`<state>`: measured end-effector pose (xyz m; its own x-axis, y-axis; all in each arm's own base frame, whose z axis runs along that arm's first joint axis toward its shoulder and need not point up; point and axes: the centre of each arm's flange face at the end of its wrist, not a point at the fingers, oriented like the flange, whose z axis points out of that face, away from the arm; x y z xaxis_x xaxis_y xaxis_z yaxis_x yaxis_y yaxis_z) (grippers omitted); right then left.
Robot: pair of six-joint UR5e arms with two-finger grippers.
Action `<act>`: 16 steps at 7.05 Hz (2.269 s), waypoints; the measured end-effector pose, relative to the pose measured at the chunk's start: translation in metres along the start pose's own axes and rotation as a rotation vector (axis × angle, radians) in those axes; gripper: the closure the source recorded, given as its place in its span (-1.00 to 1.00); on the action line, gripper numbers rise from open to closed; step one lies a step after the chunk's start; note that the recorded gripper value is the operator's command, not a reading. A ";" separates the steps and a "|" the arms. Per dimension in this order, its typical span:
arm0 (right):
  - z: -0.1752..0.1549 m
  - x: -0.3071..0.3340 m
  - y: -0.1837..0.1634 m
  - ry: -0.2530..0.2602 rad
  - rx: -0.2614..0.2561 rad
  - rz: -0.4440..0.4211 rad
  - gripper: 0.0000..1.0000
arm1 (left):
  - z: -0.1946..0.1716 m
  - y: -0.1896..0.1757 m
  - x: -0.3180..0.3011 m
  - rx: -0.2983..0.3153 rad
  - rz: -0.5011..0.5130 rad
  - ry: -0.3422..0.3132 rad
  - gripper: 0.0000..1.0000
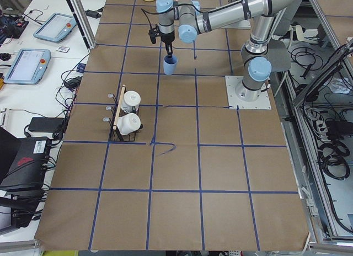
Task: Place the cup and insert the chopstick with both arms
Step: 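Carry the light blue cup with the left gripper toward the table center, then release the cup and raise the left gripper while the right gripper approaches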
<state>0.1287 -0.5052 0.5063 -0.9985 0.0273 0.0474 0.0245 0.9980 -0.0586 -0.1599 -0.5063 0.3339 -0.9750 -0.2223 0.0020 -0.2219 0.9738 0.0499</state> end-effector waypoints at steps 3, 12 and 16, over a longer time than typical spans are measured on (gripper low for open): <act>0.000 0.000 0.000 0.000 -0.001 0.000 -1.00 | -0.003 -0.011 0.119 0.024 -0.068 0.035 1.00; 0.000 0.000 0.000 0.001 -0.001 0.000 -1.00 | 0.017 -0.032 0.208 0.026 -0.083 0.116 -1.00; 0.017 0.009 -0.002 0.000 -0.017 0.029 -1.00 | -0.112 -0.046 0.086 0.027 -0.014 0.100 -1.00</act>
<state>0.1190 -0.5075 0.4902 -0.9974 0.0562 0.0462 0.0542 0.9976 -0.0433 -0.2322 -0.5760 0.4441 -0.9658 -0.2388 0.1013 -0.2376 0.9711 0.0236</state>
